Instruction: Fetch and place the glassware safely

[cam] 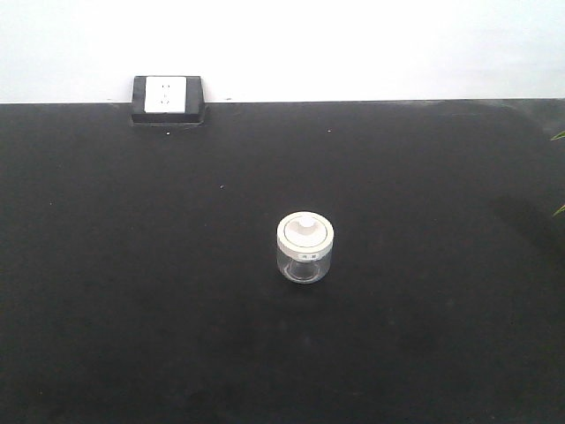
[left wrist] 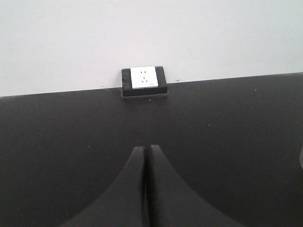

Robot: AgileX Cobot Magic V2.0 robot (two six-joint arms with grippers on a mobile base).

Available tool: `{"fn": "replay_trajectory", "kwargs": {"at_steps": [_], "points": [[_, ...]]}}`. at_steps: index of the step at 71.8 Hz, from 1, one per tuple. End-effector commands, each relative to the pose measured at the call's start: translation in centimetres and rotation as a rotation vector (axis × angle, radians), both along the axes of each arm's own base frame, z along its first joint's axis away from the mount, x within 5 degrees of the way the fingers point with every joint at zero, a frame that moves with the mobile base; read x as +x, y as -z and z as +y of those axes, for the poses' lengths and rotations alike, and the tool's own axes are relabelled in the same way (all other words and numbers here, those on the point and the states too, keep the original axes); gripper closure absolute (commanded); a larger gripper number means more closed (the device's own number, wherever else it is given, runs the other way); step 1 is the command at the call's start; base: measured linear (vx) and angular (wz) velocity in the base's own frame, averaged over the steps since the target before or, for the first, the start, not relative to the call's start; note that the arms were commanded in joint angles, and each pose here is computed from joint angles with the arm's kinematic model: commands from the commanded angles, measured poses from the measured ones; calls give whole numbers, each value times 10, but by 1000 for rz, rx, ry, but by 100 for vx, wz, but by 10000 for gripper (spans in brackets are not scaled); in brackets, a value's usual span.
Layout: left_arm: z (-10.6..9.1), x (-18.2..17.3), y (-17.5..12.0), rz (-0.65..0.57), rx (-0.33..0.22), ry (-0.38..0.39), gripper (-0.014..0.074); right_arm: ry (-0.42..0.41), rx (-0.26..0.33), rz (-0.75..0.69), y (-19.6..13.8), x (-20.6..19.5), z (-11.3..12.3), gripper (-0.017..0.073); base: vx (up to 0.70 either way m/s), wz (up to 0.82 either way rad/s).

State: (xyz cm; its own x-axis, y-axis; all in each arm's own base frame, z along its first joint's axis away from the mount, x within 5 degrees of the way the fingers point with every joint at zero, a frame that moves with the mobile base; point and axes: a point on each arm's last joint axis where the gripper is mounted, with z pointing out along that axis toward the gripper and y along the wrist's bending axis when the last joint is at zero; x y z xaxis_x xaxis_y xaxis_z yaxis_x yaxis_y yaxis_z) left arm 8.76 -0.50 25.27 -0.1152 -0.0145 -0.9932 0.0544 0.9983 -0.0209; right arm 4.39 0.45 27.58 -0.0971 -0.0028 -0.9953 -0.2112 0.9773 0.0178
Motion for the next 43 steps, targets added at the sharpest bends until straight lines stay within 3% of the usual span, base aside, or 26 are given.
{"fn": "replay_trajectory", "kwargs": {"at_steps": [1,43], "points": [[-1,2,-15,-86,-16,8,601,-6,-11,-83,-13,0,1,575,0,0],[-1,2,-15,-86,-16,8,601,-7,-8,-80,-13,0,1,567,0,0]]}}
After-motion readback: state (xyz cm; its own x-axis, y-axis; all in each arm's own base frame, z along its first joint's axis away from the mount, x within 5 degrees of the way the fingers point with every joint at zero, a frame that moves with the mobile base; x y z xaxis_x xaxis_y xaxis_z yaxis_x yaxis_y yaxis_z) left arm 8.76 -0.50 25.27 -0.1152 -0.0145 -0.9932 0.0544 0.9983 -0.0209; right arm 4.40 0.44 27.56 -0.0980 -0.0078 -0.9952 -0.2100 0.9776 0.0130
